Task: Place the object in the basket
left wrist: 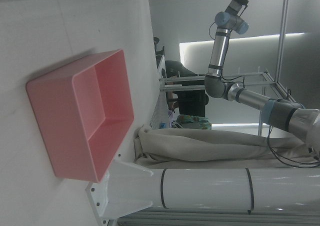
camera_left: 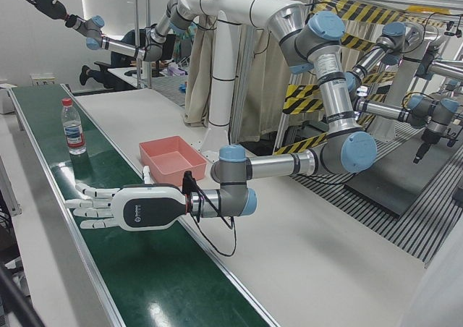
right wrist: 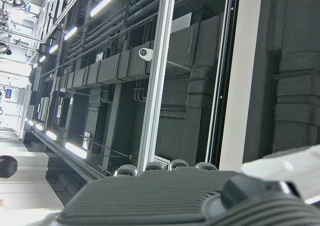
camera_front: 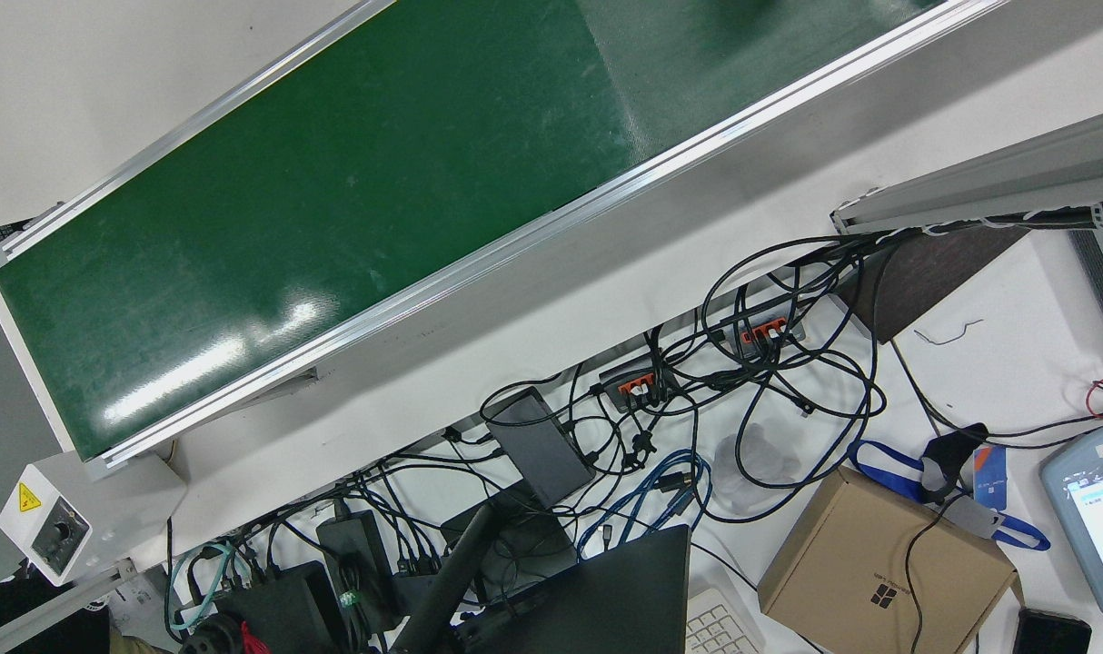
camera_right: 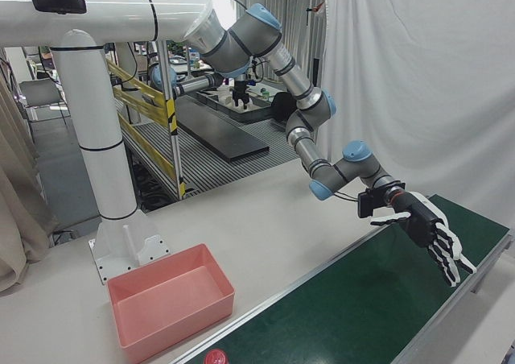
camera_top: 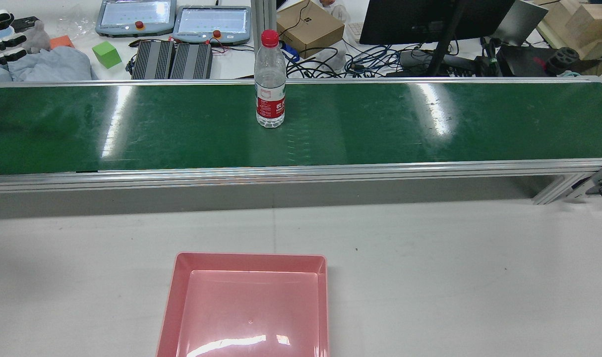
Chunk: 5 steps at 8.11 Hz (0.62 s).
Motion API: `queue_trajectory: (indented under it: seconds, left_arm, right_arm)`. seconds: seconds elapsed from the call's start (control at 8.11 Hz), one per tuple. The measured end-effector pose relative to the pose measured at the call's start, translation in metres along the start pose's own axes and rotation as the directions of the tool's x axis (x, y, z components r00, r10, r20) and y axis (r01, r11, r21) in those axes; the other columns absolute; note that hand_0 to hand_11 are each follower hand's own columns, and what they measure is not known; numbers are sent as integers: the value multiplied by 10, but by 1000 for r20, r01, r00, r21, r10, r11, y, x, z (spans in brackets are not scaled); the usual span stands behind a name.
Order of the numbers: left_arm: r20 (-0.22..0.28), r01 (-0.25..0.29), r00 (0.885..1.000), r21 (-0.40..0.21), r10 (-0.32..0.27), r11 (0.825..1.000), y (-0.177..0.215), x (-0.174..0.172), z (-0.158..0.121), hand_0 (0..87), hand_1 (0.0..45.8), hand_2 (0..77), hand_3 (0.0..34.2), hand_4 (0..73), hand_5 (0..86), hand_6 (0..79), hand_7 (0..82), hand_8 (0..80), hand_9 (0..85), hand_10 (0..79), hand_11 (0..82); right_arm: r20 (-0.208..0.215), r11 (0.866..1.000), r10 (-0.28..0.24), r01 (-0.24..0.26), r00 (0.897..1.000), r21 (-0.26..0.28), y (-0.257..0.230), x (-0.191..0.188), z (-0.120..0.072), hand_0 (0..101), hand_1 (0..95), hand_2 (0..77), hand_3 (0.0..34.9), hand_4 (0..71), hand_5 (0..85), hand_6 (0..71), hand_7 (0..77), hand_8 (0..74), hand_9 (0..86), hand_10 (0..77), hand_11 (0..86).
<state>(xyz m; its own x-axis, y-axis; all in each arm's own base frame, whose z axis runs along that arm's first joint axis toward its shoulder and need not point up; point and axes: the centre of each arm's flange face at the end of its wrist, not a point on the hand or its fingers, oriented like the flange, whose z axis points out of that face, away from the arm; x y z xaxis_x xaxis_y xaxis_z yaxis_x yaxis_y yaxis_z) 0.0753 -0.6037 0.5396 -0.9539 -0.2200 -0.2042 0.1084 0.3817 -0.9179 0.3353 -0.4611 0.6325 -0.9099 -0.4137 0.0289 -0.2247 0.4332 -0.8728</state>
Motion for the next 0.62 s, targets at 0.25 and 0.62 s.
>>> queue_trajectory:
  seconds: [0.25,0.62]
  left_arm:
    - [2,0,1000,-1,0,1000,1,-1,0,654,131,5,87,22,251,49,33,93,131,60,104]
    - [5,0,1000,0,0,1000,0,-2,1,659,131,5,87,27,251,49,33,98,125,38,104]
  right_arm:
    - [0,1000,0,0,1000,1,0,0,0,2,0,5,2,5,0,0,5,0,0,0,0]
    - [0,1000,0,0,1000,-1,0,0,0,3,0,11,2,5,0,0,5,0,0,0,0]
